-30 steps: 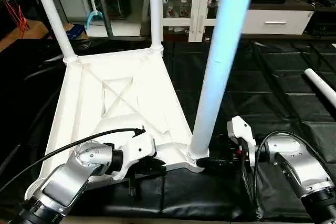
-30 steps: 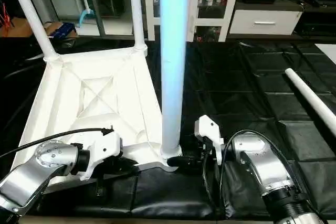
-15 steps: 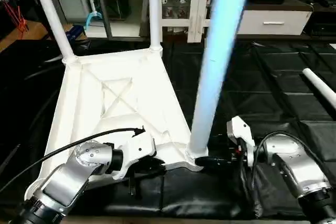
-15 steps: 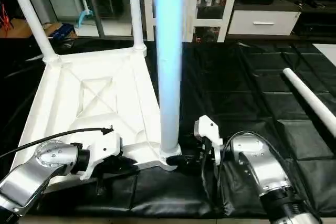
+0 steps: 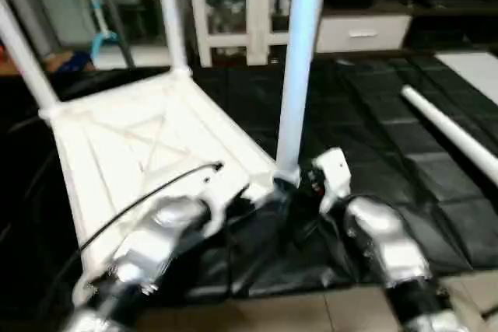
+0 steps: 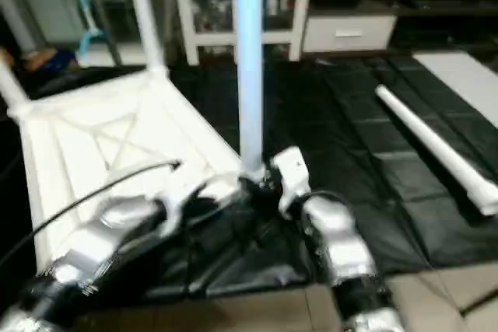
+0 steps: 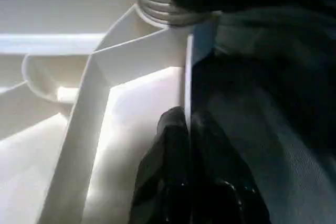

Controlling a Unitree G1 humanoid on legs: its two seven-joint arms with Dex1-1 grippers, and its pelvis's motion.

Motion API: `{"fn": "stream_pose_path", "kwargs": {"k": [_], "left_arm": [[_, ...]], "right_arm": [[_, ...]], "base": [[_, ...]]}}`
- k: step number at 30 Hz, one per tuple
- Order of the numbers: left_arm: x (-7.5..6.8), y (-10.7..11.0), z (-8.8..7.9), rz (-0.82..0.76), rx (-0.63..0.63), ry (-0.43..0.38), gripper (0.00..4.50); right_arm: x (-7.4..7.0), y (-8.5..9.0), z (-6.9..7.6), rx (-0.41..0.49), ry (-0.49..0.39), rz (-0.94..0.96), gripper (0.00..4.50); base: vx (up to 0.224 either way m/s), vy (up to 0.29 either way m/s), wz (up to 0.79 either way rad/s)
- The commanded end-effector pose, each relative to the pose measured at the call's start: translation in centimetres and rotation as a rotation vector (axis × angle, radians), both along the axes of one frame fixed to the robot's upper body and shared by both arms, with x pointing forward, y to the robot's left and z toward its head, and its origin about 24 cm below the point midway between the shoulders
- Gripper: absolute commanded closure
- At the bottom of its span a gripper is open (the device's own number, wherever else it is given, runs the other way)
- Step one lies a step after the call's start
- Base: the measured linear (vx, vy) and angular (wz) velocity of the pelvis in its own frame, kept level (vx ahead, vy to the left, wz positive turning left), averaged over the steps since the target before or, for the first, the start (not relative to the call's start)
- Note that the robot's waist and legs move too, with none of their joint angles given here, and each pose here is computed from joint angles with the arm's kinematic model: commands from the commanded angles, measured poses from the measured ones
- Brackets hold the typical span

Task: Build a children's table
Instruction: Rotate leg to tighten

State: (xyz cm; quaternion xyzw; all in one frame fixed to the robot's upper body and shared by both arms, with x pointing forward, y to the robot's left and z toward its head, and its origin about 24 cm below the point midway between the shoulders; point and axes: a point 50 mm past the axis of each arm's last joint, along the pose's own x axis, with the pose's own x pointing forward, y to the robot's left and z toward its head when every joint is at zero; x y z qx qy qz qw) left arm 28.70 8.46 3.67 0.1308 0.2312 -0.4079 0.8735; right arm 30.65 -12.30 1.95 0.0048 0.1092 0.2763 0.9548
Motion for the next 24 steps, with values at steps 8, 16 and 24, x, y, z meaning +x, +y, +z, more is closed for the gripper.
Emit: {"fn": "stream_pose_path", "kwargs": {"k": [8, 16, 24], "left_arm": [[-0.2, -1.7, -0.4, -0.009, -0.007, 0.006, 4.50], [-1.1, -0.1, -0.9, -0.065, 0.036, 0.015, 4.50], [-3.7, 1.4, -1.1, -0.267, 0.042, 0.060, 4.50]], "right_arm": [[-0.1, 1.5, -0.4, -0.038, -0.028, -0.048, 1.86], [-0.3, 0.6, 1.9, 0.123, -0.093, 0.090, 1.06], [-2.0, -2.2, 3.1, 0.096, -0.041, 0.423, 0.46]], "base": [[0.006, -0.001, -0.06], [0.000, 0.000, 0.00], [0.000, 0.000, 0.00]]}}
